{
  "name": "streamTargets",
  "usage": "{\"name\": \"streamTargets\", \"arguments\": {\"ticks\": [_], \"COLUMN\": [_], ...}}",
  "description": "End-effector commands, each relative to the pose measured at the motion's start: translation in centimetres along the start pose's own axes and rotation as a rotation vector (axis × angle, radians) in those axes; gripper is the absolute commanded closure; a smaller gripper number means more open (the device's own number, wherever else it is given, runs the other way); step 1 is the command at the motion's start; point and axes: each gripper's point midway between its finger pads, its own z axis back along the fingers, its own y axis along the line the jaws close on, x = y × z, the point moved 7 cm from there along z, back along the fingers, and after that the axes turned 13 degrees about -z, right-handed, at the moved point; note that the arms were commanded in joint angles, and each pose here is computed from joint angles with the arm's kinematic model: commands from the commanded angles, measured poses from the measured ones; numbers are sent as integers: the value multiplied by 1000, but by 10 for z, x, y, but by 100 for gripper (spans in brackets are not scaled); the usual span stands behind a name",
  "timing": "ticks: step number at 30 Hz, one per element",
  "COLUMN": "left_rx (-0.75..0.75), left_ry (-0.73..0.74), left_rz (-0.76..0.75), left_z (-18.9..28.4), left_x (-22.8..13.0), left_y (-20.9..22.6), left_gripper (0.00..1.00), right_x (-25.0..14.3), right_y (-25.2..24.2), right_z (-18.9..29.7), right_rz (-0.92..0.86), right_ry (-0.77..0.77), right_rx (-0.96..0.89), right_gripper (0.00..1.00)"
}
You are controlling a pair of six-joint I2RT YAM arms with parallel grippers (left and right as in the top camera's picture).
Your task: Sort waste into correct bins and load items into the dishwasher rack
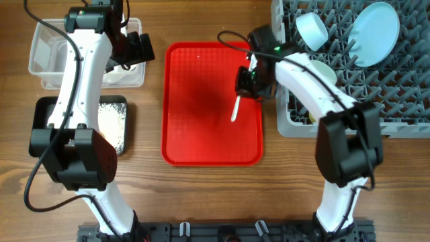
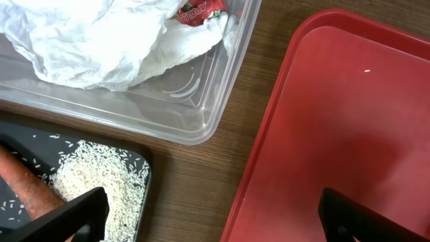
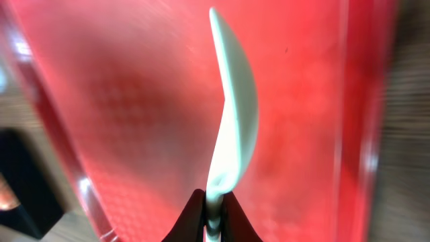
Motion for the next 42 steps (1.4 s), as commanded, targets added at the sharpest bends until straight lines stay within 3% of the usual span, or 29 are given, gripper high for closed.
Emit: {"name": "streamTargets", "arguments": {"ticks": [1,7,12,25,36,37,38,40,42], "left_rx": [5,5,5,5,5,5,5,5,5], "left_ry": [-34,-34,-34,-34,-34,-34,-34,-34,-34], "left_rz": [16,16,16,16,16,16,16,16,16], "left_z": [13,13,13,13,13,13,13,13,13], "left_x": [1,1,1,1,1,1,1,1,1], "left_y": [4,4,4,4,4,4,4,4,4], "left_gripper": [0,0,0,0,0,0,0,0,0], "right_x": [11,21,27,34,38,38,39,40,41], "right_y": [9,-67,-139,-265,-292,-293,-293,-293,-293], "right_z": [102,197,229,200,187,188,188,188,189], "right_rz": [37,-266,-489,-949,-1034,-1035,-1033,-1032,-1030], "right_ry": [-233,-486,-557,-553,-593,-598,-603,-607,-615], "right_rx": [90,-4,-143,-215,-199,-203,-202,-202,-197], "right_gripper": [96,96,96,96,94,89,56,22,16]}}
